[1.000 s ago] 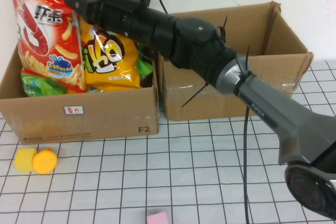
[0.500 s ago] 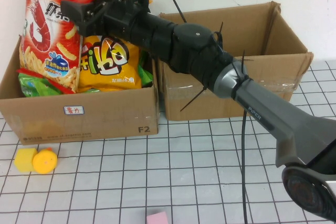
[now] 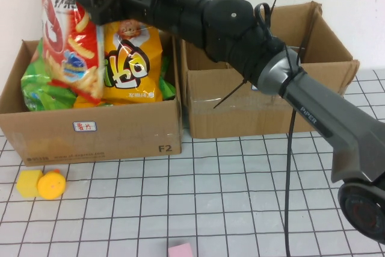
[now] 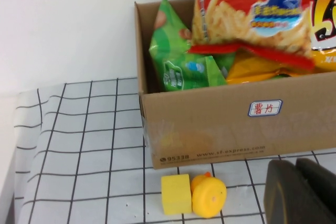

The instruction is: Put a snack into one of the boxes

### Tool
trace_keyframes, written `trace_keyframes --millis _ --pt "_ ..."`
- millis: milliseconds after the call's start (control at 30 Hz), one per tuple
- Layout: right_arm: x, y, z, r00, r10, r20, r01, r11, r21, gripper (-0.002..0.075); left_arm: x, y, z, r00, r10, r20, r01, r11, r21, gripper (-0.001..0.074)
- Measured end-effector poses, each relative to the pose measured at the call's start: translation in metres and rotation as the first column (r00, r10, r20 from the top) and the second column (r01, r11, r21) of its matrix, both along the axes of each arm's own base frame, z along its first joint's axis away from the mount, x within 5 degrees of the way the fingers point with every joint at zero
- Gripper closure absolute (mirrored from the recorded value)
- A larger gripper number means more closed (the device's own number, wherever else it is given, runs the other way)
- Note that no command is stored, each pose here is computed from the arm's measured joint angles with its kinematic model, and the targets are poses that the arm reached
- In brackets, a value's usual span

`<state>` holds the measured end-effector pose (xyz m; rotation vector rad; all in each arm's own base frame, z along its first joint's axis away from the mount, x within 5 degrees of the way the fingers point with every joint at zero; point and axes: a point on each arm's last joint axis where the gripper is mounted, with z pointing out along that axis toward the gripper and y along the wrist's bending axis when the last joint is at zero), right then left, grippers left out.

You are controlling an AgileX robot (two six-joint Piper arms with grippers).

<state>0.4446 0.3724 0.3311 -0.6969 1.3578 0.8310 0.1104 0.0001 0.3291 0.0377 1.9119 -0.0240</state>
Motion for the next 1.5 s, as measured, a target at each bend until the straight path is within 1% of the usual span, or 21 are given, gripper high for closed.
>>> trace_keyframes --millis 133,267,367,633,900,1000,1067,1100,1200,1267,1333,1400,1500 --pt "0.003 -0.001 -0.013 0.998 0.015 -0.059 -0.019 0.998 -0.054 0.0081 0.000 0.000 -0.001 1.000 -0.002 -0.012 0.002 1.000 -0.006 0.0736" --pt "0.008 -0.007 -0.017 0.998 0.005 -0.058 -0.010 0.995 -0.099 0.0063 -0.001 -0.001 -0.002 1.000 -0.006 -0.028 0.006 1.000 -0.012 0.0736" --pt "0.017 -0.019 -0.018 0.997 -0.008 -0.071 0.001 0.994 -0.106 0.0061 -0.001 -0.001 -0.003 0.999 -0.010 -0.040 0.009 1.000 -0.015 0.0736" --pt "0.031 -0.052 -0.010 0.994 0.016 -0.104 -0.029 0.993 -0.117 0.0065 -0.001 -0.001 -0.004 0.999 -0.011 -0.042 0.010 1.000 -0.015 0.0736" --pt "0.030 -0.056 -0.007 0.992 0.049 -0.115 -0.064 0.990 -0.123 0.0073 -0.001 -0.001 -0.004 0.999 -0.010 -0.042 0.009 1.000 -0.016 0.0736" --pt "0.025 -0.061 0.005 0.991 0.079 -0.106 -0.092 0.987 -0.128 0.0095 -0.001 -0.001 -0.004 0.999 -0.010 -0.042 0.009 1.000 -0.016 0.0736" --pt "0.018 -0.070 0.021 0.989 0.111 -0.101 -0.125 0.981 -0.147 0.0153 -0.001 -0.001 -0.004 0.999 -0.010 -0.042 0.009 1.000 -0.016 0.0736" --pt "0.016 -0.076 0.029 0.987 0.119 -0.104 -0.135 0.978 -0.158 0.0198 -0.001 -0.001 -0.004 0.999 -0.010 -0.042 0.009 1.000 -0.016 0.0736" --pt "0.001 -0.094 0.055 0.982 0.155 -0.106 -0.177 0.953 -0.248 0.0379 -0.002 -0.003 -0.003 0.999 -0.015 -0.036 0.014 0.999 -0.047 0.0736" --pt "-0.010 -0.106 0.066 0.978 0.177 -0.111 -0.205 0.917 -0.343 0.0534 -0.001 -0.005 -0.002 0.999 -0.025 -0.028 0.022 0.995 -0.095 0.0736" --pt "-0.019 -0.113 0.070 0.972 0.189 -0.141 -0.232 0.878 -0.420 0.0637 -0.001 -0.008 0.000 0.999 -0.044 -0.014 0.042 0.989 -0.143 0.0736" --pt "-0.026 -0.116 0.071 0.962 0.193 -0.192 -0.262 0.849 -0.459 0.0684 -0.001 -0.011 0.001 0.998 -0.066 0.001 0.066 0.983 -0.170 0.0736" --pt "-0.031 -0.121 0.066 0.947 0.175 -0.270 -0.296 0.801 -0.520 0.0713 -0.001 -0.014 0.003 0.996 -0.091 0.020 0.093 0.978 -0.187 0.0736"
